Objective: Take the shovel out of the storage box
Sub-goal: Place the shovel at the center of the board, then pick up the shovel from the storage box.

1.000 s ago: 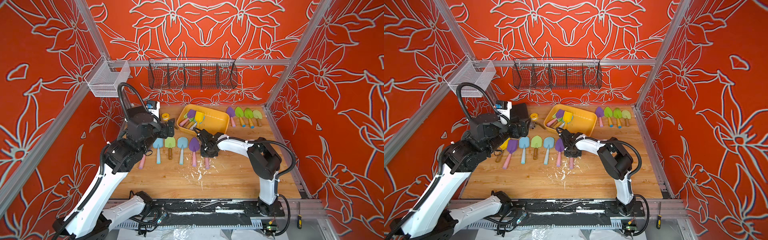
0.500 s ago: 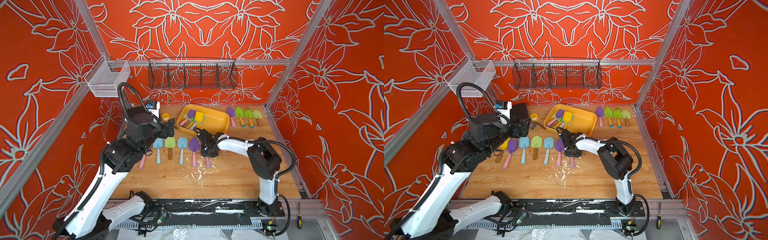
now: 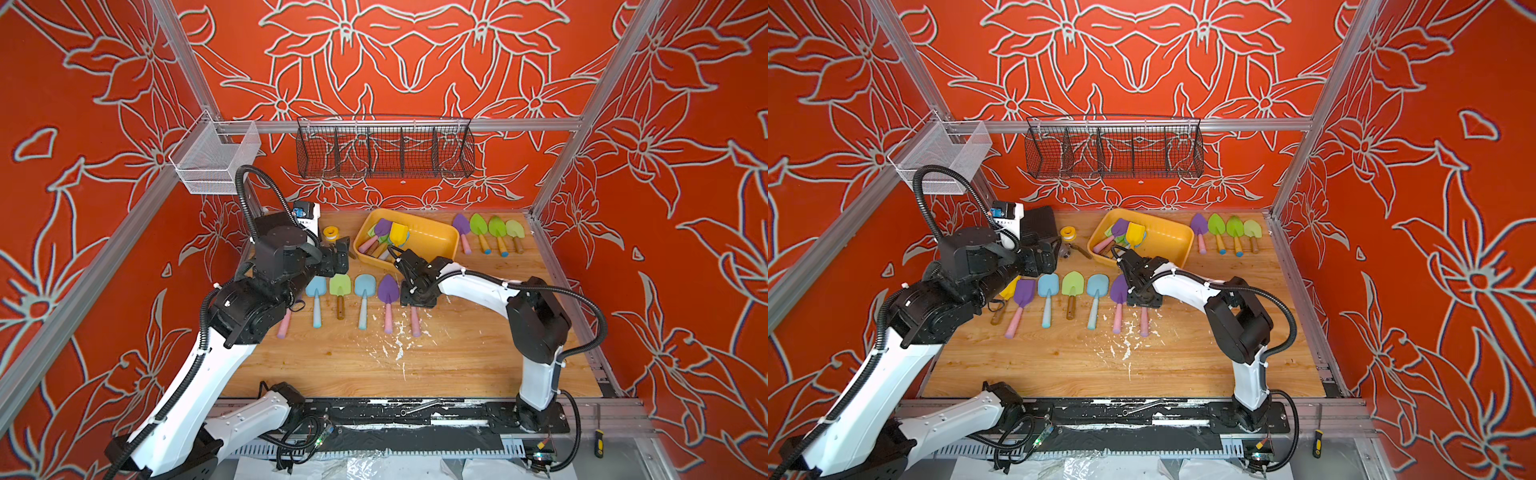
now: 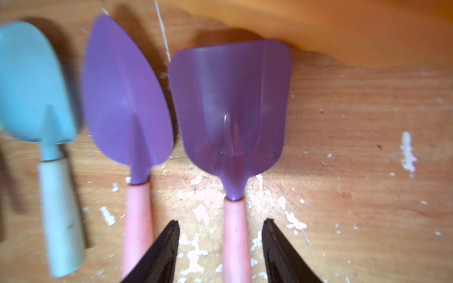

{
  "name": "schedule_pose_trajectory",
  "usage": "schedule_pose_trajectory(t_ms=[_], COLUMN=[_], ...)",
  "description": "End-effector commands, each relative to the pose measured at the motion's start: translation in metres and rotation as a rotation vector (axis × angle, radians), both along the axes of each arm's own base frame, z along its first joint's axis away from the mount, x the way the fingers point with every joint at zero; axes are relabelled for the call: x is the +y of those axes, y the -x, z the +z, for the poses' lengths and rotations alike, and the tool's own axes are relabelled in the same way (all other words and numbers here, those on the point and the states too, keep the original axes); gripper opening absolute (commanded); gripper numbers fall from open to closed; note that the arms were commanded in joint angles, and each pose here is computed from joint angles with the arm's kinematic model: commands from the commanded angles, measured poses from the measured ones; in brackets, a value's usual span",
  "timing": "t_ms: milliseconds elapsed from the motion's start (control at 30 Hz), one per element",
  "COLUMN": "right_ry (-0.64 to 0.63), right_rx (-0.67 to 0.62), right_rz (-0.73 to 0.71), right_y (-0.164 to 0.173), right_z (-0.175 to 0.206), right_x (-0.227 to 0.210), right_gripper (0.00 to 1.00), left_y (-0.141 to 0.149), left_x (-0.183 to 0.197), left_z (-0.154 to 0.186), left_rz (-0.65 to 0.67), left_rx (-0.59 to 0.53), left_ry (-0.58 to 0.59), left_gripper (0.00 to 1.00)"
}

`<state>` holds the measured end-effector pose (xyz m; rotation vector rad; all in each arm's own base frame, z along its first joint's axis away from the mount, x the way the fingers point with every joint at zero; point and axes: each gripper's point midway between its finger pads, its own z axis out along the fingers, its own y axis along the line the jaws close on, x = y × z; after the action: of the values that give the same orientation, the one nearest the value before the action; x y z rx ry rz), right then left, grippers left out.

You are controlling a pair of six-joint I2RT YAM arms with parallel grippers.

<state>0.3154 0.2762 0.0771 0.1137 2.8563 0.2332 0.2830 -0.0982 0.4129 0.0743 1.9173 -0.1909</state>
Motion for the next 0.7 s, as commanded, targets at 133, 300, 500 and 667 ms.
schedule_pose_trajectory(t_ms=[133, 300, 500, 667], right_ry=[-0.033, -0.058, -0.100, -0.118], right_rx=[-0.177, -0.305, -0.394, -0.408], right_rz=[0.070, 0.118, 0.122, 0.082], right_y=[-0.010, -0.021, -0.031, -0.033], right_z=[0.086, 0.132, 0.171, 0.174], right_x=[-0.008, -0.019, -0.043, -0.066], right_gripper=[0.81, 0.95, 0.98, 0.98], left_y=[-0.006, -0.013, -0.024, -0.030], left_x=[-0.008, -0.016, -0.023, -0.026], left_z=[-0.006, -0.008, -0.016, -0.029], left_rz=[-0.024, -0.045, -0.057, -0.053], left_rx=[0.019, 0.025, 0.040, 0.073], left_ry=[0.013, 0.015, -0.009, -0.021], left_gripper=[0.97, 0.97, 0.97, 0.97])
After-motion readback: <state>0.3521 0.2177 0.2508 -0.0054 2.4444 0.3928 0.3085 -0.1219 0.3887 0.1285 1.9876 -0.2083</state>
